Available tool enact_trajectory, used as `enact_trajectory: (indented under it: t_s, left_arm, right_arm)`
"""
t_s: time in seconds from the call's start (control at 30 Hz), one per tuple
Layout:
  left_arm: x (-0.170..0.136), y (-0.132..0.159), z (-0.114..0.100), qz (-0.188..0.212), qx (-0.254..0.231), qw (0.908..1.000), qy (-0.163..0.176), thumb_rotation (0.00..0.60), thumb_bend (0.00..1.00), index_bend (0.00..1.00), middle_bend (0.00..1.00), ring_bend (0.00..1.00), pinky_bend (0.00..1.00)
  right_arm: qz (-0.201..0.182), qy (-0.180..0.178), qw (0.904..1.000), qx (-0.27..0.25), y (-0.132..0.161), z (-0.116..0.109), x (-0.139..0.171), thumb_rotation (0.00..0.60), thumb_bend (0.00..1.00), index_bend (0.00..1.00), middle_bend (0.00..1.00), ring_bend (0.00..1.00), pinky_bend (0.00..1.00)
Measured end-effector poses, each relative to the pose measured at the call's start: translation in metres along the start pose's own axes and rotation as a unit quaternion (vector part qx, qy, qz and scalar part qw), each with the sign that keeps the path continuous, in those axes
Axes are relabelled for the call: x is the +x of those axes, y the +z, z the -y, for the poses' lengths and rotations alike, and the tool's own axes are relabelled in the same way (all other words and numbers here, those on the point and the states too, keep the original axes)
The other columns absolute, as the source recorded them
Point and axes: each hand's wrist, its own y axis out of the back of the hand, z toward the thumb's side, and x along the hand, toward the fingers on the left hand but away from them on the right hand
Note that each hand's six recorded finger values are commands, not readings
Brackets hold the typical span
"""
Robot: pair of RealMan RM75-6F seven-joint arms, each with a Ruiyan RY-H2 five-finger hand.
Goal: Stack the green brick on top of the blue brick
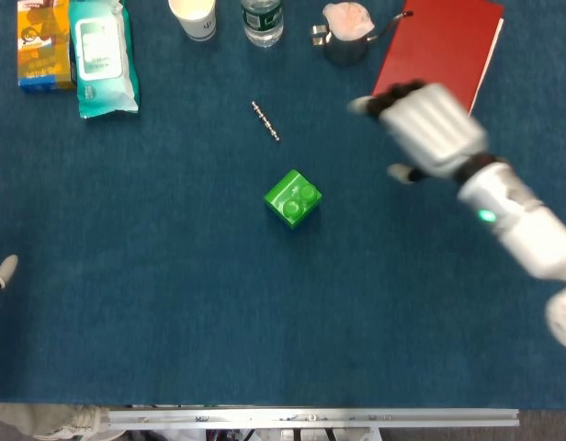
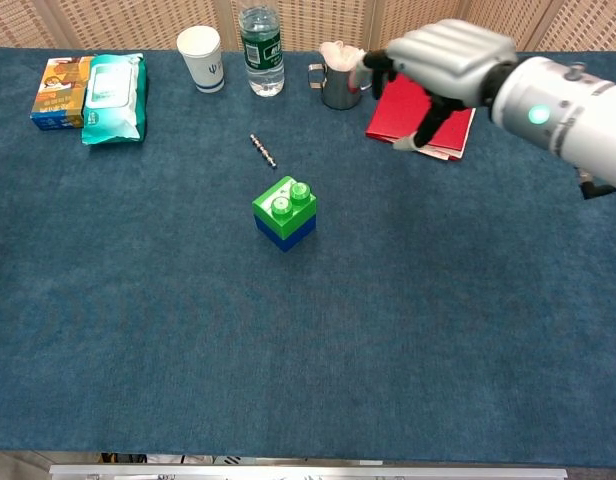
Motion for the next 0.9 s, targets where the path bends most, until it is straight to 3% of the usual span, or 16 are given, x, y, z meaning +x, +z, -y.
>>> enact_trajectory:
  t_s: [0.2, 0.43, 0.73, 0.9]
  left_arm:
    - [0.003, 0.000, 0.000, 0.003, 0.007, 0.9999, 0.012, 0.600, 0.22, 0.13, 0.20, 0.18, 0.20]
    - [0.005, 0.002, 0.001, 0.008, 0.026, 0.9993, 0.025, 0.600, 0.22, 0.13, 0.20, 0.18, 0.20]
    - [-0.004, 0.003, -0.001, 0.006, 0.021, 0.9992, 0.033, 0.600, 0.22, 0.13, 0.20, 0.18, 0.20]
    - [-0.009, 0.004, -0.004, 0.008, 0.020, 0.9990, 0.040, 0.600, 0.22, 0.13, 0.20, 0.18, 0.19]
  right_arm:
    - [0.090, -0.039, 0.9950, 0.016, -0.062, 0.008, 0.060, 0.600, 0.17, 0.34, 0.41, 0.29, 0.33]
    - [0.184, -0.076, 0.9798, 0.017, -0.114, 0.021, 0.141, 0.600, 0.17, 0.37, 0.43, 0.29, 0.33]
    - [0.279, -0.091, 0.9560, 0.007, -0.146, 0.044, 0.231, 0.600, 0.17, 0.37, 0.43, 0.29, 0.33]
    - [0.304, -0.088, 0.9486, 0.003, -0.152, 0.054, 0.258, 0.600, 0.17, 0.37, 0.43, 0.29, 0.33]
